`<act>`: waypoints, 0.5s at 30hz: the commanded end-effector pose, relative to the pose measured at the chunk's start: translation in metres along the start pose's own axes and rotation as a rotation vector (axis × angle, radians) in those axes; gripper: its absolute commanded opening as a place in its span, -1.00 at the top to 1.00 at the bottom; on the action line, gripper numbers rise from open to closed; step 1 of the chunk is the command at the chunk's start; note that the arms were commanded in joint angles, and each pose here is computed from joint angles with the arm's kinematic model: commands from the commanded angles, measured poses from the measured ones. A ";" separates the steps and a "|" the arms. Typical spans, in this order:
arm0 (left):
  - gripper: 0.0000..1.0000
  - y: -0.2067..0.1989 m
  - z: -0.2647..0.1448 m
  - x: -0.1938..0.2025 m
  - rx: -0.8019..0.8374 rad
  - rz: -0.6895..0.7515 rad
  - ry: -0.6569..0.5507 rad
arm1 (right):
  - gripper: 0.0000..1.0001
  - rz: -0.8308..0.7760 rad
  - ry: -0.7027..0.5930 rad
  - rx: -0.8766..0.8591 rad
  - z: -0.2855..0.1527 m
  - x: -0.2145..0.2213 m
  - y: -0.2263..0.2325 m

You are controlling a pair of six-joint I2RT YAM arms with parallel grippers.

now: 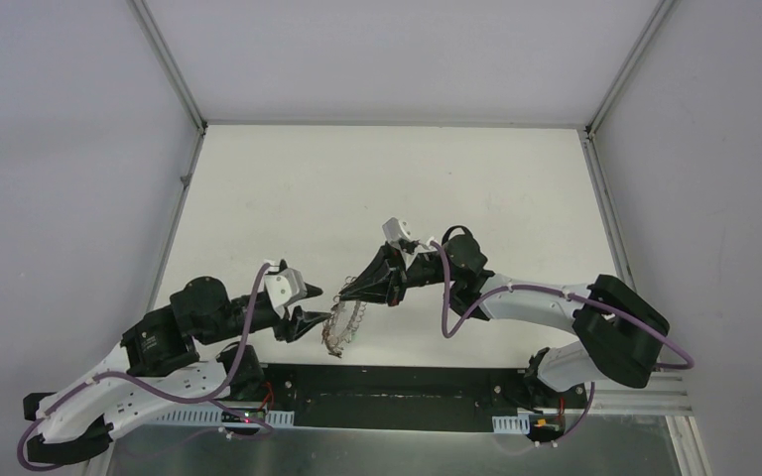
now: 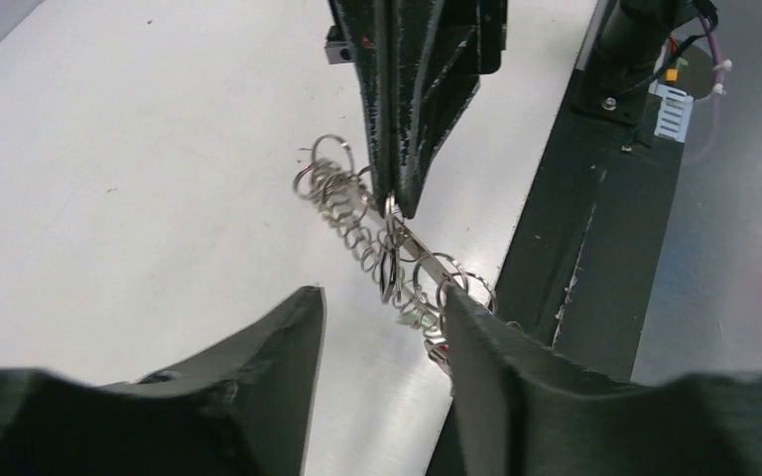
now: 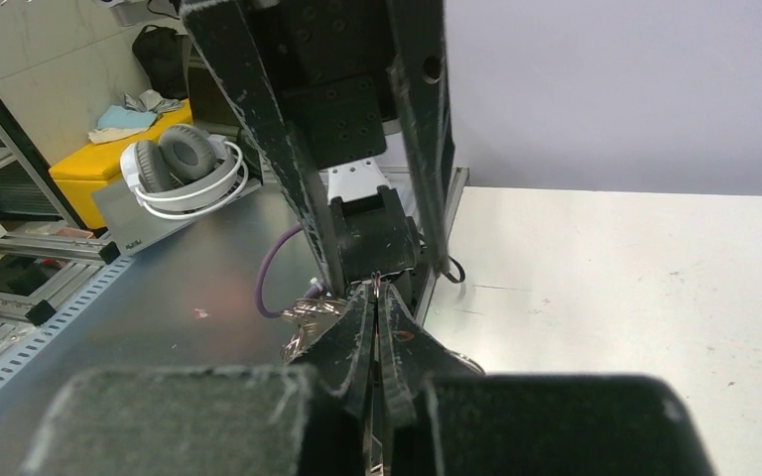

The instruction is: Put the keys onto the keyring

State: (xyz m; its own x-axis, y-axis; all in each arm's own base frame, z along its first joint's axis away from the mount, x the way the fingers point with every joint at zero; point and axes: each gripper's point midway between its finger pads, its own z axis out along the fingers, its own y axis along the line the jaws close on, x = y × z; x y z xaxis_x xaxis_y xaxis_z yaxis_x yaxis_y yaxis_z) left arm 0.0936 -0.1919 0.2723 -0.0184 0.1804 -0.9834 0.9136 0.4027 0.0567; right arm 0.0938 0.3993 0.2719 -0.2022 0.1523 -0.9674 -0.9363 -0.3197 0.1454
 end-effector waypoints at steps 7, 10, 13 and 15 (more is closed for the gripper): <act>-0.98 0.013 -0.020 -0.022 -0.108 -0.135 -0.072 | 1.00 -0.107 -0.072 0.019 -0.004 -0.031 0.007; -0.98 0.013 -0.020 -0.023 -0.107 -0.147 -0.072 | 1.00 -0.107 -0.076 0.033 -0.006 -0.031 0.006; -0.98 0.013 -0.018 -0.022 -0.107 -0.153 -0.064 | 1.00 -0.107 -0.077 0.042 -0.007 -0.031 0.004; -0.98 0.012 -0.016 -0.021 -0.107 -0.160 -0.056 | 1.00 -0.107 -0.077 0.047 -0.008 -0.032 0.003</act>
State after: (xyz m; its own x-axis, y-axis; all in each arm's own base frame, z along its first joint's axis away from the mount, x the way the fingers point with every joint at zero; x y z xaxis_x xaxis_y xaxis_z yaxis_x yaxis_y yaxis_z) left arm 0.0978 -0.1772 0.2824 -0.1180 0.1001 -0.9880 0.8638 0.5012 -0.0524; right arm 0.0971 0.3924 0.2728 -0.1852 0.1633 -0.9690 -0.9513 -0.2771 0.1351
